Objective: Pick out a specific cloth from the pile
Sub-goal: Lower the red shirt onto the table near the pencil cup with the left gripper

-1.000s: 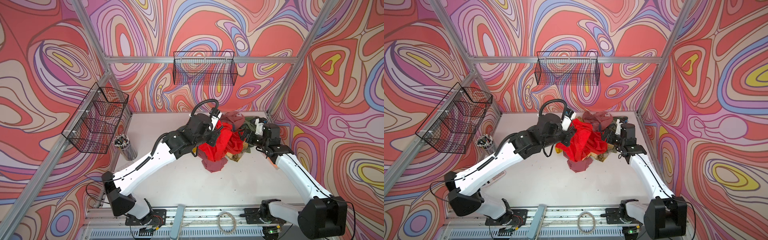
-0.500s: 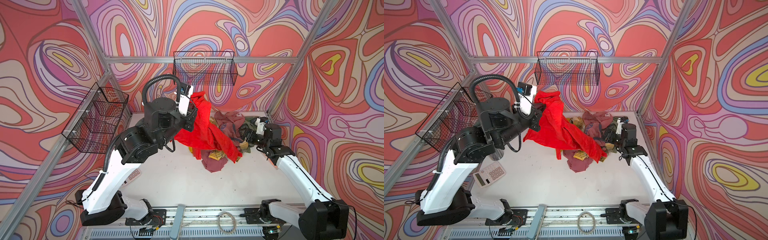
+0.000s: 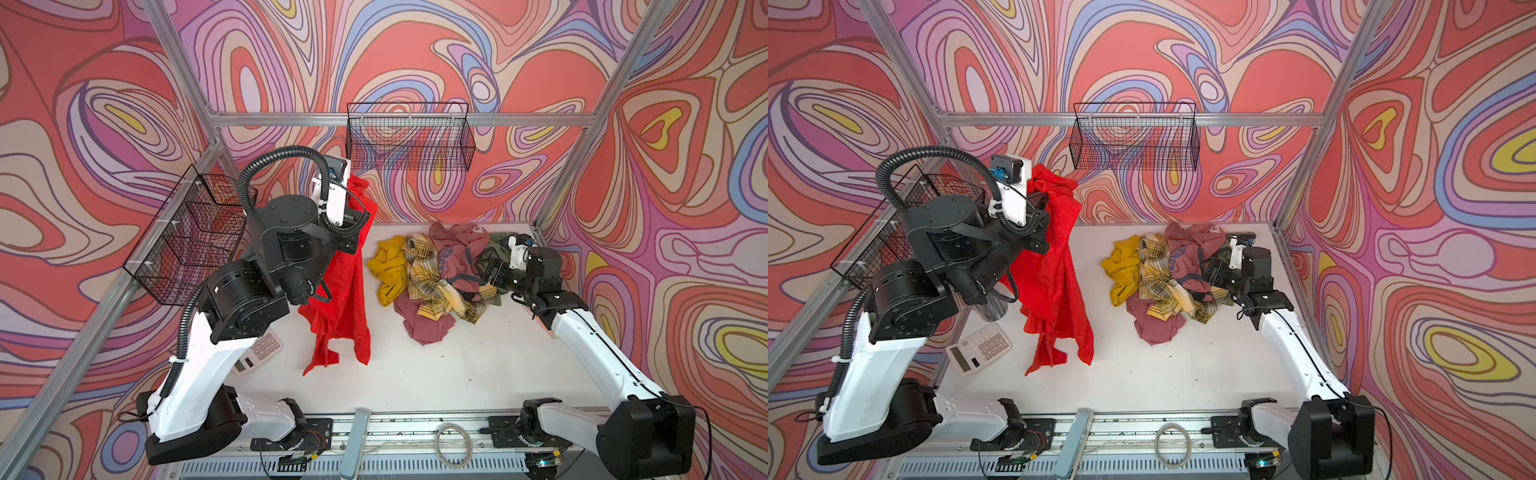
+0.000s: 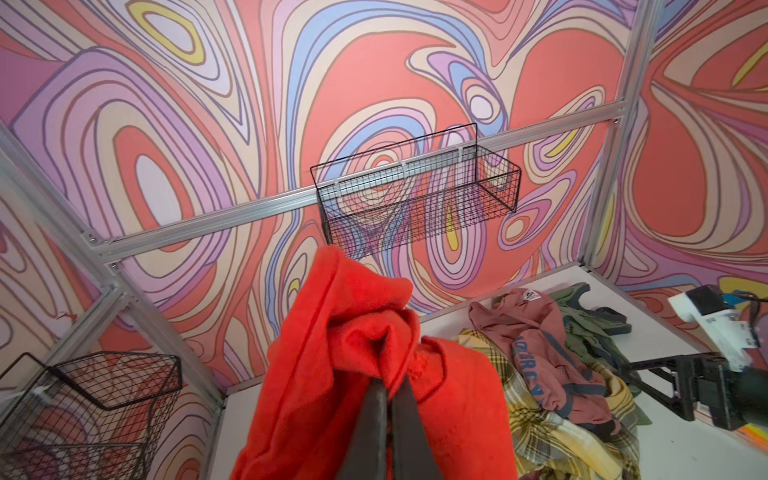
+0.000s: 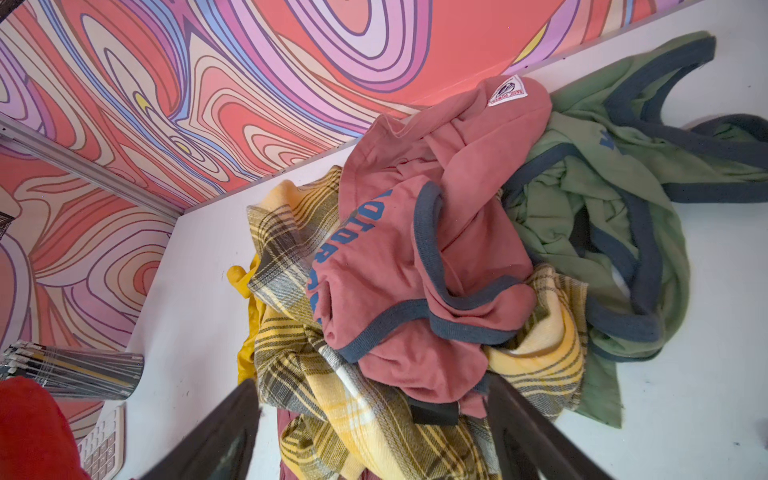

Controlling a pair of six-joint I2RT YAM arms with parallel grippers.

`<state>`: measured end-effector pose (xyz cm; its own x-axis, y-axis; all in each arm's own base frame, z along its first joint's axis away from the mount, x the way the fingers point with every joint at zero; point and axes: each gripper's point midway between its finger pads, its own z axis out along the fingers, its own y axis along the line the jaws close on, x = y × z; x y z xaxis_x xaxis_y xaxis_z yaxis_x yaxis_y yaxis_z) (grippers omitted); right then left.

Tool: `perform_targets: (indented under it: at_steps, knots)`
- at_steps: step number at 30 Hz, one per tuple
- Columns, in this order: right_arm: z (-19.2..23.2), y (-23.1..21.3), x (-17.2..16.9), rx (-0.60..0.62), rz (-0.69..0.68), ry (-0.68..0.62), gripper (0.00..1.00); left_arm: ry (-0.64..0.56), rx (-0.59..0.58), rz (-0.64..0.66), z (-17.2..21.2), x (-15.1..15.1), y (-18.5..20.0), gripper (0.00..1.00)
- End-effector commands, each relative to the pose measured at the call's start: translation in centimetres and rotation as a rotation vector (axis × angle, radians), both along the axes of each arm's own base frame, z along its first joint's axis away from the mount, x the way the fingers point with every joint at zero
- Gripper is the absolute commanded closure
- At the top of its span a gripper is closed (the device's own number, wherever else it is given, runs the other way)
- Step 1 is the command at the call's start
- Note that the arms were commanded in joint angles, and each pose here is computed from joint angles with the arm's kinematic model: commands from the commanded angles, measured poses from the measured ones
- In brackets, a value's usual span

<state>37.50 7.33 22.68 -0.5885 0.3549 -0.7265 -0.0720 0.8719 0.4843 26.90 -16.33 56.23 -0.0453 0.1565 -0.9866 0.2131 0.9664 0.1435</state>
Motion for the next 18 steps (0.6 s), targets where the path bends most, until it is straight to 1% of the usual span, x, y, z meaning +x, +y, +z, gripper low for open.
perform_targets:
  at_steps: [1, 4, 7, 9, 12, 18]
  knots:
    - [-0.5, 0.3, 0.1, 0.01, 0.023, 0.009, 0.13, 0.0, 0.055, 0.127, -0.6, 0.1, 3.0, 1.0]
    - [-0.6, 0.4, 0.0, 0.012, 0.027, 0.01, 0.14, 0.036, 0.085, 0.179, -2.6, 0.8, 4.3, 1.0]
    - [-0.7, 0.6, -0.1, 0.017, 0.035, 0.014, 0.16, 0.079, 0.065, 0.201, -4.4, 1.9, 5.5, 1.0]
    - [-0.7, 0.6, -0.1, 0.018, 0.036, 0.017, 0.16, 0.091, 0.074, 0.225, -5.1, 2.5, 5.9, 1.0]
    - [-0.7, 0.5, -0.3, 0.01, 0.033, 0.017, 0.17, 0.118, 0.092, 0.244, -6.3, 3.3, 6.0, 1.0]
    - [-1.0, 0.6, -0.6, 0.01, 0.037, 0.026, 0.19, 0.207, 0.093, 0.279, -10.4, 5.4, 6.1, 1.0]
